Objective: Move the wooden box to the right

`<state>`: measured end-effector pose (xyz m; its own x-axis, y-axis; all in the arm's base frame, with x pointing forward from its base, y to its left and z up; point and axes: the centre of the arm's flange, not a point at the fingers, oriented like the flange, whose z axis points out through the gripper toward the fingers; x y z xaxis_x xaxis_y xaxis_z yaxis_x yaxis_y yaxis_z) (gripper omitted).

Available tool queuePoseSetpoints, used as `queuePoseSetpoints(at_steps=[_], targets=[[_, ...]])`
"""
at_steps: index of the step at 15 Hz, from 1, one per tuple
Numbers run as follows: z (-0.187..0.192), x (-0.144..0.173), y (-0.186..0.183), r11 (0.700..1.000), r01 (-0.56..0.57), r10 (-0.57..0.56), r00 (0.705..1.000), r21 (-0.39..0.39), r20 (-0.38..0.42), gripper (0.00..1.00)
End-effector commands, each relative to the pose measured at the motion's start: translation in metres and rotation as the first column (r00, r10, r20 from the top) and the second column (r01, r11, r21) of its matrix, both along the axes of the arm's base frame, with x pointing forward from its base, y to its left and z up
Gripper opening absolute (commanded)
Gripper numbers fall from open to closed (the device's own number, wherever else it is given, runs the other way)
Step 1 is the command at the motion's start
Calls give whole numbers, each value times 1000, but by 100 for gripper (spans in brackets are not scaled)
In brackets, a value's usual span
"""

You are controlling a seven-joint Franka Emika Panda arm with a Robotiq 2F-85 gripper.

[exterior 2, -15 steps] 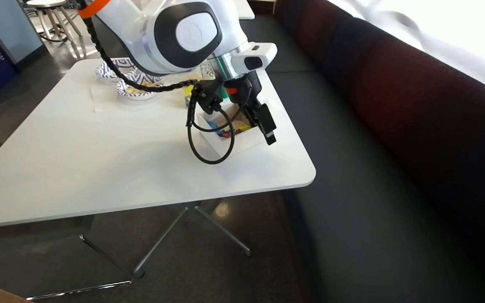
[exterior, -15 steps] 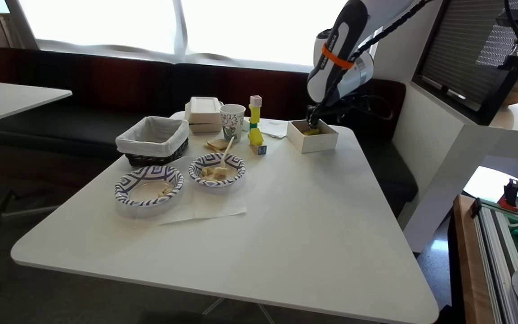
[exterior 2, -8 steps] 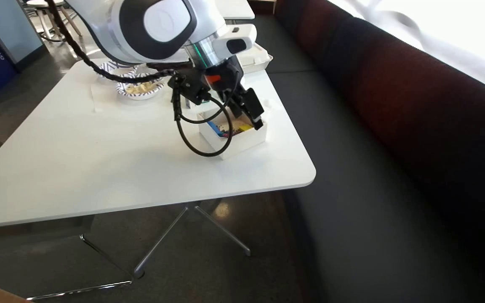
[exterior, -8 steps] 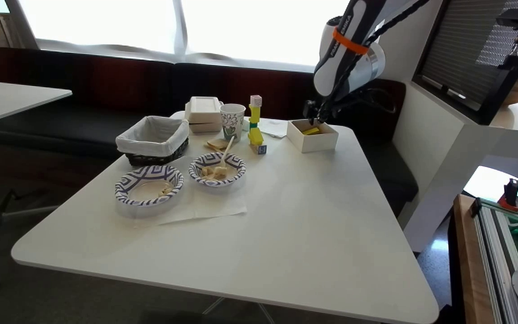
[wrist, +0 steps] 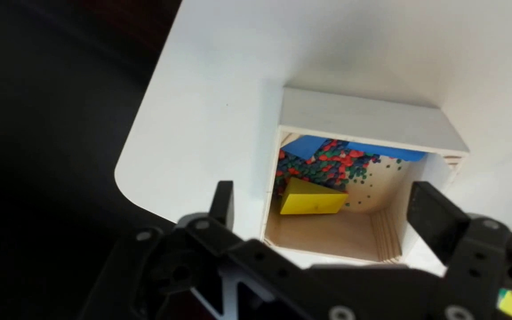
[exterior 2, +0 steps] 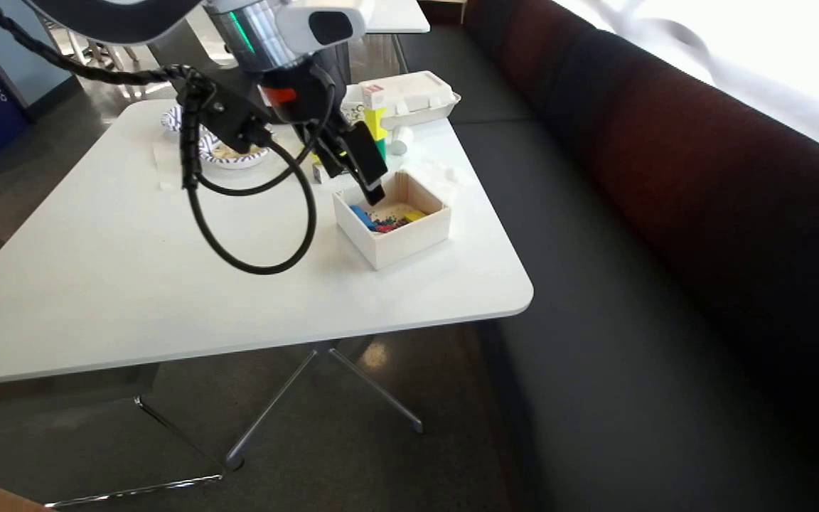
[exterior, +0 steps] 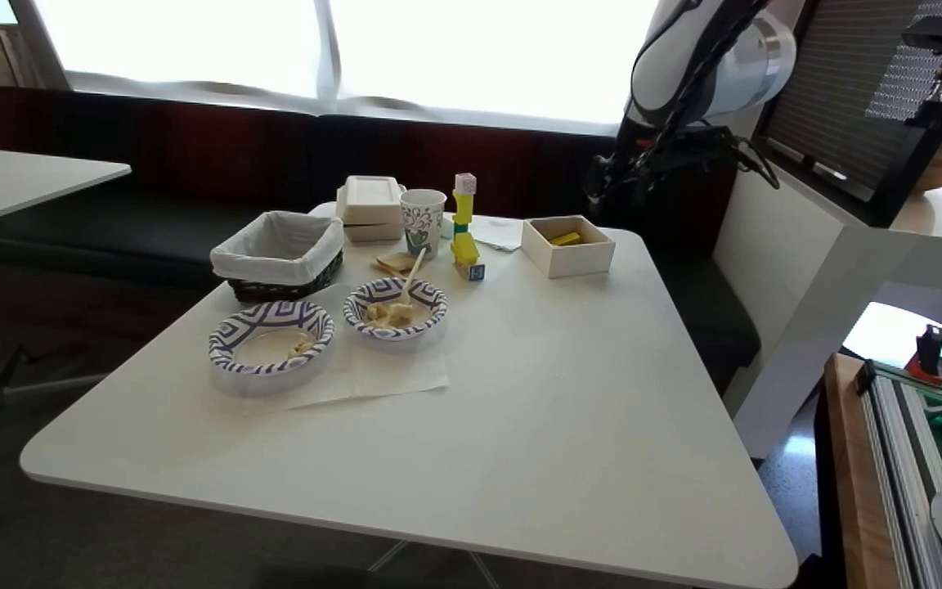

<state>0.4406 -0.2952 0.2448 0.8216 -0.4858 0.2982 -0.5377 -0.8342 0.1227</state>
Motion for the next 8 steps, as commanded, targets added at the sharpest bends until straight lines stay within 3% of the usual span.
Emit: queuePoseSetpoints(at_steps=[1, 5, 8], targets=[[41, -47, 22, 997, -19, 18, 1000, 77, 11, 100], [69, -72, 45, 993, -73, 72, 997, 96, 10, 100], [76, -74, 57, 987, -156, 157, 988, 33, -4, 100]])
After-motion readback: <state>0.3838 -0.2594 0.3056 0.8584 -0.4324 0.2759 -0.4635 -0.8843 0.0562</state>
